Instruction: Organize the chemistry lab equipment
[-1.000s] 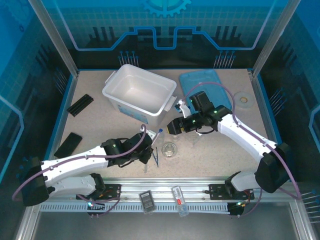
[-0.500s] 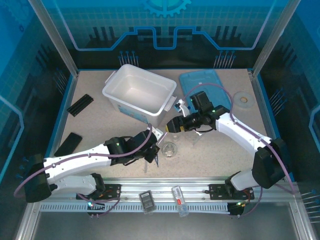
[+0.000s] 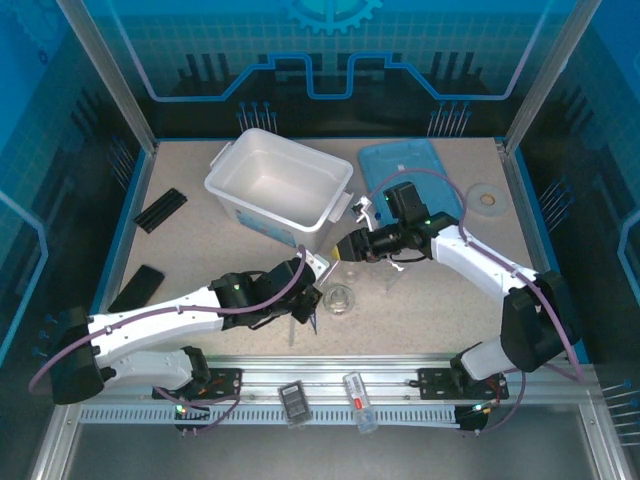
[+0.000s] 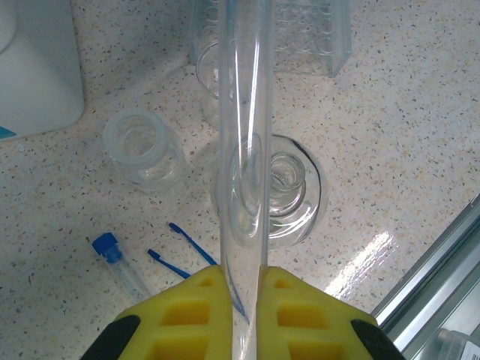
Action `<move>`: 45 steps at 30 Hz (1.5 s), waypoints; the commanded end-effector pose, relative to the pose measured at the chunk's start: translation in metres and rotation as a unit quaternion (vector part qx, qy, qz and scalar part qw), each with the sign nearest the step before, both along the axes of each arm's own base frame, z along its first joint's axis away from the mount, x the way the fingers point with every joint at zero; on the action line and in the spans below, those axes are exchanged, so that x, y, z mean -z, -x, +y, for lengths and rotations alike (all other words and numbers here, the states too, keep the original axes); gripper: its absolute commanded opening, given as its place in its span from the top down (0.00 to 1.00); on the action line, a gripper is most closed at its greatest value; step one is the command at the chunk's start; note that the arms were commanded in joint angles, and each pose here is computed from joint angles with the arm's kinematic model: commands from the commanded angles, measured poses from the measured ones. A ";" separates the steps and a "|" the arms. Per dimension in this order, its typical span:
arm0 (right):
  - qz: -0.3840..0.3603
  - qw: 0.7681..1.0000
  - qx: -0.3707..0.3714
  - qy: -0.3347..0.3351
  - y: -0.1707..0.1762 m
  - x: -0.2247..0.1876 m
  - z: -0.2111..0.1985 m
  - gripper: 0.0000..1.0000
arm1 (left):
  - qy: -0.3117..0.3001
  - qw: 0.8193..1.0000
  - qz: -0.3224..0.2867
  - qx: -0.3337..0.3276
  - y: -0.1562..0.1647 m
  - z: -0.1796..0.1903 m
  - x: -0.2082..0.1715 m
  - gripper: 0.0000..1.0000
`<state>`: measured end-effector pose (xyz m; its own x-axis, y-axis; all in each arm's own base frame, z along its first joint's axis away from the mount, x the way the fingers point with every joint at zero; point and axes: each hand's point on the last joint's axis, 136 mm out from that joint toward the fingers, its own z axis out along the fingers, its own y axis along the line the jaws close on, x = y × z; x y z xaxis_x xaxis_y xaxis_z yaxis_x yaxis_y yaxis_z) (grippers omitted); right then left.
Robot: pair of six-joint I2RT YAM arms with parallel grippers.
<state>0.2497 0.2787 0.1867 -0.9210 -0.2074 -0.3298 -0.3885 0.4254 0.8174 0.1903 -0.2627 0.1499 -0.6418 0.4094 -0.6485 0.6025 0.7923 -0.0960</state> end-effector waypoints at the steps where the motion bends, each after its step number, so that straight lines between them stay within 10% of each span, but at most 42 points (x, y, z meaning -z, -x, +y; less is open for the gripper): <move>1: 0.011 0.999 -0.008 -0.032 0.002 -0.006 0.002 0.55 | 0.013 1.000 -0.017 0.013 -0.004 -0.011 -0.014 0.91; 25: 0.013 0.999 0.010 -0.043 0.002 -0.010 -0.007 0.86 | 0.016 0.999 -0.031 0.002 -0.006 -0.006 -0.017 0.87; 34: -0.025 0.998 0.046 0.016 -0.004 -0.016 -0.023 0.87 | 0.021 0.998 -0.053 -0.027 -0.013 0.005 -0.026 0.28; 45: -0.144 0.962 0.173 0.157 -0.022 -0.040 -0.070 0.87 | 0.029 0.992 -0.052 -0.111 -0.034 0.036 -0.025 0.20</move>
<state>0.2642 0.2299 0.2219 -0.8619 -0.0577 -0.5038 -0.4052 0.6757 0.6158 0.2173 -0.2429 0.1805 -0.6120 0.2779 -0.7404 0.4996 0.8616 -0.0896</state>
